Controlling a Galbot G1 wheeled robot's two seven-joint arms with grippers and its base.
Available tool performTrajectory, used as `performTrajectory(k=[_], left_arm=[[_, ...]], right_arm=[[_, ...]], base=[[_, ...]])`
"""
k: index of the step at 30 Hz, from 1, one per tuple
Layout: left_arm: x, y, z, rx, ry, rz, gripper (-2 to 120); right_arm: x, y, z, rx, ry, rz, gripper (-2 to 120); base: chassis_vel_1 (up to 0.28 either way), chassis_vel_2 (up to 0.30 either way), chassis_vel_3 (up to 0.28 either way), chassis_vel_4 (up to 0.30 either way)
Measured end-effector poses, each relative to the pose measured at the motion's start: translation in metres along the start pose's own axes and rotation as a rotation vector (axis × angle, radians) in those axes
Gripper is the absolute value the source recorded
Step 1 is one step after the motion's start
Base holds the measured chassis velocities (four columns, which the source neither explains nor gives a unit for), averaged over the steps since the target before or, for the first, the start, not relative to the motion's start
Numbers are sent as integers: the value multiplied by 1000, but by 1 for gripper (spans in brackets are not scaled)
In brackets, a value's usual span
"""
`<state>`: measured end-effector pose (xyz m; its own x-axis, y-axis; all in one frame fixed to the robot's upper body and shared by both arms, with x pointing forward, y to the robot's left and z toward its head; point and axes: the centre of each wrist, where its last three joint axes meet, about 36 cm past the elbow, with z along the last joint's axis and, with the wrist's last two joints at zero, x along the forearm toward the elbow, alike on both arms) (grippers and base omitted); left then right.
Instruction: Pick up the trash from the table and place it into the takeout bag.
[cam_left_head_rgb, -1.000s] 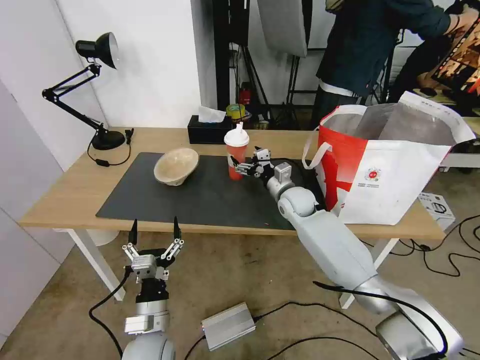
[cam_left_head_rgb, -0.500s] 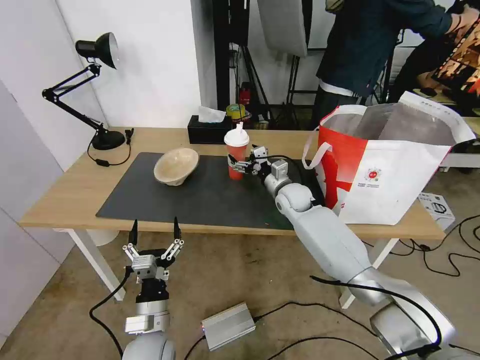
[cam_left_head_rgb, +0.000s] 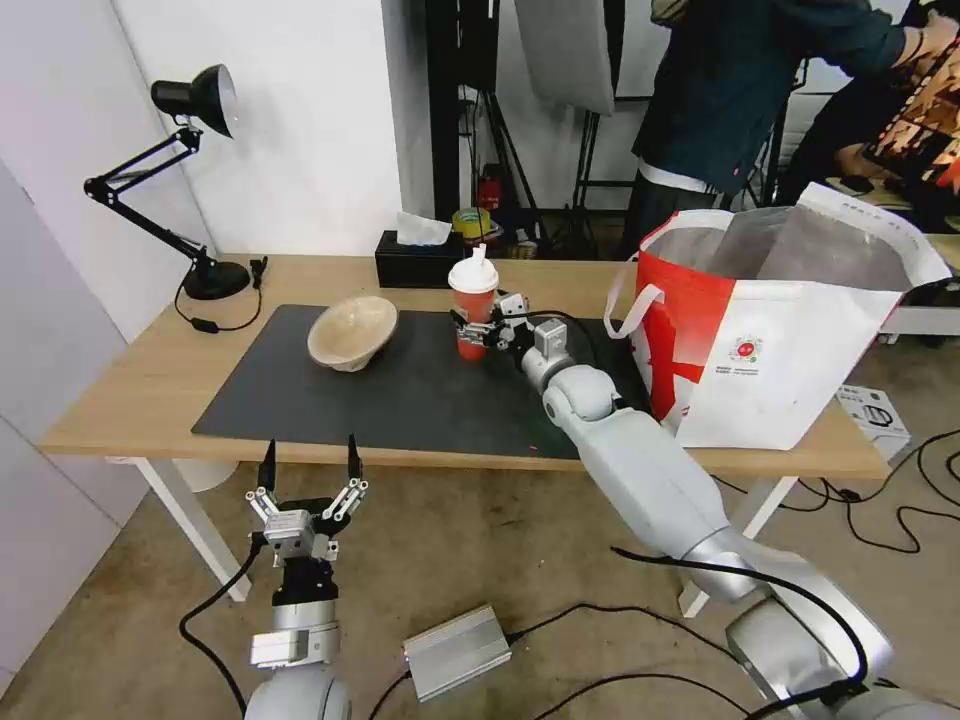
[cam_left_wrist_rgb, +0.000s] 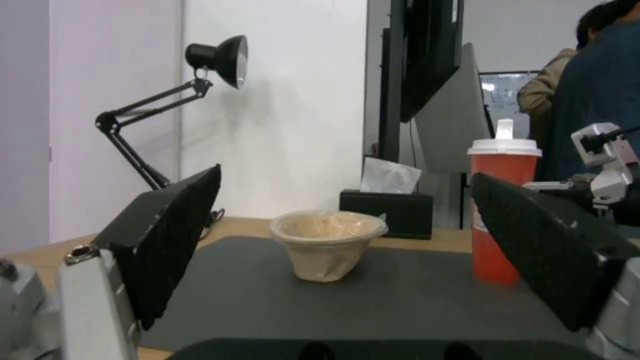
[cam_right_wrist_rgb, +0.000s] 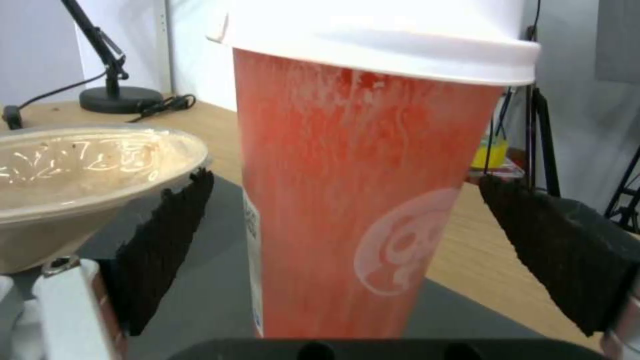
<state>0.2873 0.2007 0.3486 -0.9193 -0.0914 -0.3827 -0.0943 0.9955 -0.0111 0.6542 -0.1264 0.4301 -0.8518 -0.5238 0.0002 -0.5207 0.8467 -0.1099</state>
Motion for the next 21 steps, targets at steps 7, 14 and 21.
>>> performTrajectory(k=[7, 14, 21], left_arm=[[0, 0, 0, -1, 0, -1, 100], [0, 1, 0, -1, 1, -2, 100], [1, 1, 1, -2, 2, -2, 100]], right_arm=[[-3, 0, 0, 4, 1, -4, 100], [-6, -3, 1, 9, 4, -8, 100], [-11, -5, 1, 10, 3, -8, 100]], base=[[0, 0, 0, 0], [0, 0, 0, 0], [0, 0, 0, 0]])
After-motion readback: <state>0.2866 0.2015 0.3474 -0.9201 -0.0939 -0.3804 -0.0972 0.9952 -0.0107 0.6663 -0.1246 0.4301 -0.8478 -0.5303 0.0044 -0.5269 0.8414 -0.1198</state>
